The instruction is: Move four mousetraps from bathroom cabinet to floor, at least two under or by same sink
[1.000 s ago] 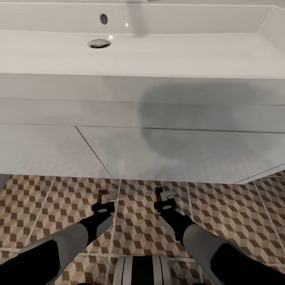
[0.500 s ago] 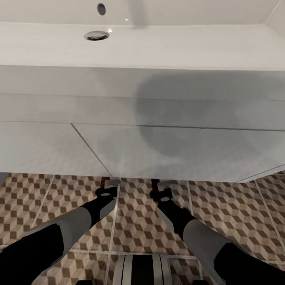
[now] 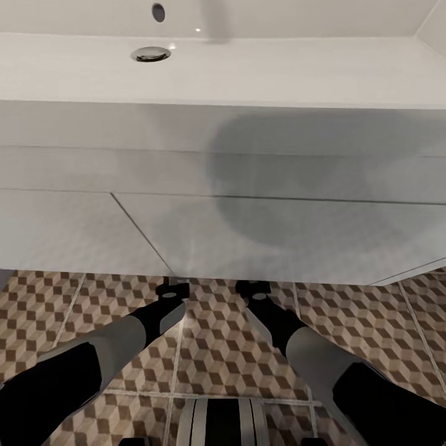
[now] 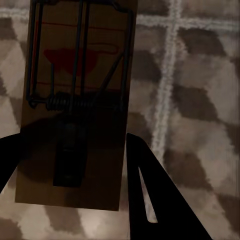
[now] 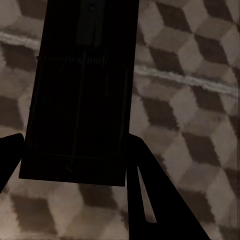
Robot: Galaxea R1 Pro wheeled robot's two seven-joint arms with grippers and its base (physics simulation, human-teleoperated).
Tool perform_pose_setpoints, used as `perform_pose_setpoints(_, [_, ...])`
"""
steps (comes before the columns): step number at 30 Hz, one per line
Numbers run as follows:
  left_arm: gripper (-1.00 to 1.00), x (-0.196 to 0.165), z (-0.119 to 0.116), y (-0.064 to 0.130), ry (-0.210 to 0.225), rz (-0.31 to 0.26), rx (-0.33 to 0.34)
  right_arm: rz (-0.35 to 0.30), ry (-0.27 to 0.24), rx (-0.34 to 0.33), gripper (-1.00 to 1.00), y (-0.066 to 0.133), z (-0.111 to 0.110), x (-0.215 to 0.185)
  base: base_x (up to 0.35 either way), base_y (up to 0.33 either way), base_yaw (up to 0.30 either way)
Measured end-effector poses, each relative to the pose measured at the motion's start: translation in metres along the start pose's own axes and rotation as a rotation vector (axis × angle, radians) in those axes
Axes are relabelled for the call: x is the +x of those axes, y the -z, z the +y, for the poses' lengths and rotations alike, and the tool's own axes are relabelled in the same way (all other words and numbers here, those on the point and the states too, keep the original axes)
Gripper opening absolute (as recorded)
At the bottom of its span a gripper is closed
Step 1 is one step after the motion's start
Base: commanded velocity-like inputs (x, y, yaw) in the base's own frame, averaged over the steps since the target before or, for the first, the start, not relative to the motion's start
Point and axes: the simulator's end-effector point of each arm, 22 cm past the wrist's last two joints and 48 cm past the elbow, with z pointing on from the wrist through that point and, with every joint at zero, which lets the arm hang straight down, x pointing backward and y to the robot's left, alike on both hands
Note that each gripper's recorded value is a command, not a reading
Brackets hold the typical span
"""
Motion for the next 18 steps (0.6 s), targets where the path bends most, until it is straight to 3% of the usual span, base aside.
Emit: perform_pose_setpoints(18, [-1.00,-0.0016,-0.0090,0.0024,-0.005,-0.005,0.014,0.037,0.006,0.006,-1.00,-0.0014,-0.0027,0.0040,0.001,0.000,0.000])
